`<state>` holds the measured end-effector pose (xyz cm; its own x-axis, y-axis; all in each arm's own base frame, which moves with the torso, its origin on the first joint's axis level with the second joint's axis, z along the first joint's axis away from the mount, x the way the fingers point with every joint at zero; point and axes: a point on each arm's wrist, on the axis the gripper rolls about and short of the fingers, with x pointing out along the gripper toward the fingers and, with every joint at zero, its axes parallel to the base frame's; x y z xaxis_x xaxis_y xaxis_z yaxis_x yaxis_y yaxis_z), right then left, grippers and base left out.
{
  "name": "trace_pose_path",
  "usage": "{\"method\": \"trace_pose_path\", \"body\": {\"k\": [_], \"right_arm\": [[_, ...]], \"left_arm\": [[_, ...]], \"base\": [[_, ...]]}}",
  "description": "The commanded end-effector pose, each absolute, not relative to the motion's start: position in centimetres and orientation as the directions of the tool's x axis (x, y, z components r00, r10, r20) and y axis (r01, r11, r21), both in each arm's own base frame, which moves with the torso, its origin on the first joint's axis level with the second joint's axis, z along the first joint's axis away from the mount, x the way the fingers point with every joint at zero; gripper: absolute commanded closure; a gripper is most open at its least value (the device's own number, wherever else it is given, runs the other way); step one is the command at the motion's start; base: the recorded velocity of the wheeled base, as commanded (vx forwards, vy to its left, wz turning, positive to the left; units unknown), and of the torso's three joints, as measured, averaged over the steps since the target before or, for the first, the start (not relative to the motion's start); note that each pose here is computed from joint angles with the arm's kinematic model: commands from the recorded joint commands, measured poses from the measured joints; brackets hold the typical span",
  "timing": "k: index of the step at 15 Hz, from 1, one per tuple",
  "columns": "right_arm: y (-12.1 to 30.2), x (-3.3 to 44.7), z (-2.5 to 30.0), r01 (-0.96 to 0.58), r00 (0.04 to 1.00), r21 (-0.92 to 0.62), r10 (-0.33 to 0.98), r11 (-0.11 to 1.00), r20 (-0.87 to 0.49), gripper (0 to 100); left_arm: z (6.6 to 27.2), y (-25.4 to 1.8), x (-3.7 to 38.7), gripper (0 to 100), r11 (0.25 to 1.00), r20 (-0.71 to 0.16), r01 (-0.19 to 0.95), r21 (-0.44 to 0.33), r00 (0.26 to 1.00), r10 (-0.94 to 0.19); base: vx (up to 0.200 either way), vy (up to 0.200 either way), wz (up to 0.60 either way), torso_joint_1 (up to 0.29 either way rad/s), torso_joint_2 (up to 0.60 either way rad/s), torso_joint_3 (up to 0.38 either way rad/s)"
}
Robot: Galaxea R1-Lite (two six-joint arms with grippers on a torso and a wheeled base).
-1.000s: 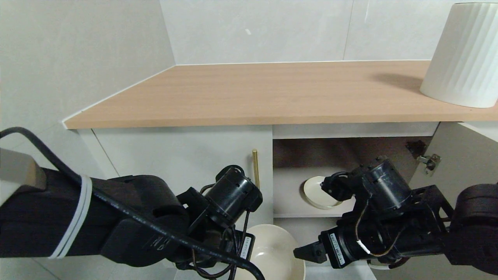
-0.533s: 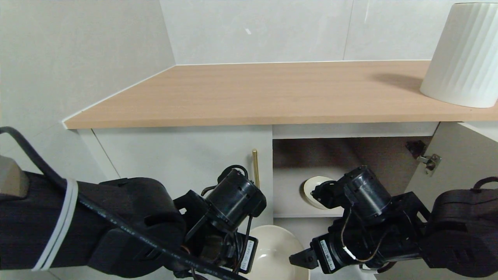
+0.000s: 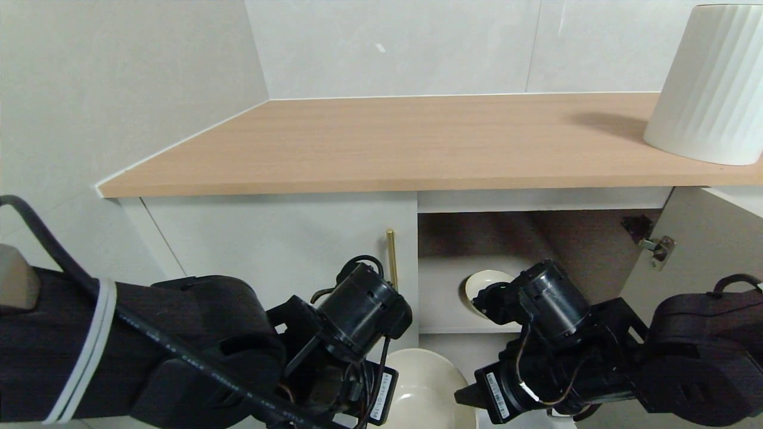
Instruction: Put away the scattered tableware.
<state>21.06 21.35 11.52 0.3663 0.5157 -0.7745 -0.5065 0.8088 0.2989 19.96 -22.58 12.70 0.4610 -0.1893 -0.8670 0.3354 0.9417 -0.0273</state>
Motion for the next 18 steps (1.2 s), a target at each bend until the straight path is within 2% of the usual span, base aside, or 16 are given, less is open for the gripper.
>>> {"method": "trace_pose_path", "body": {"k": [1, 12, 13, 18], "right_arm": [[21.57, 20.91, 11.39, -0.512, 0.359, 0.299, 0.517, 0.805, -0.777, 100], [21.56, 20.90, 11.31, -0.512, 0.358, 0.297, 0.514, 0.806, -0.779, 100], [21.56, 20.90, 11.31, -0.512, 0.358, 0.297, 0.514, 0.806, -0.779, 100], [21.56, 20.90, 11.31, -0.512, 0.358, 0.297, 0.514, 0.806, -0.779, 100]], "left_arm": [[12.82, -22.74, 19.75, 100, 0.942, -0.865, 0.333, -0.035, 0.462, -0.196], [12.87, -22.76, 19.70, 100, 0.943, -0.864, 0.331, -0.039, 0.463, -0.198], [12.87, -22.76, 19.70, 0, 0.943, -0.864, 0.331, -0.039, 0.463, -0.198], [13.03, -22.81, 19.74, 0, 0.943, -0.861, 0.330, -0.043, 0.467, -0.203]], "base": [[0.000, 0.000, 0.00, 0.000, 0.00, 0.000], [0.000, 0.000, 0.00, 0.000, 0.00, 0.000], [0.000, 0.000, 0.00, 0.000, 0.00, 0.000], [0.000, 0.000, 0.00, 0.000, 0.00, 0.000]]}}
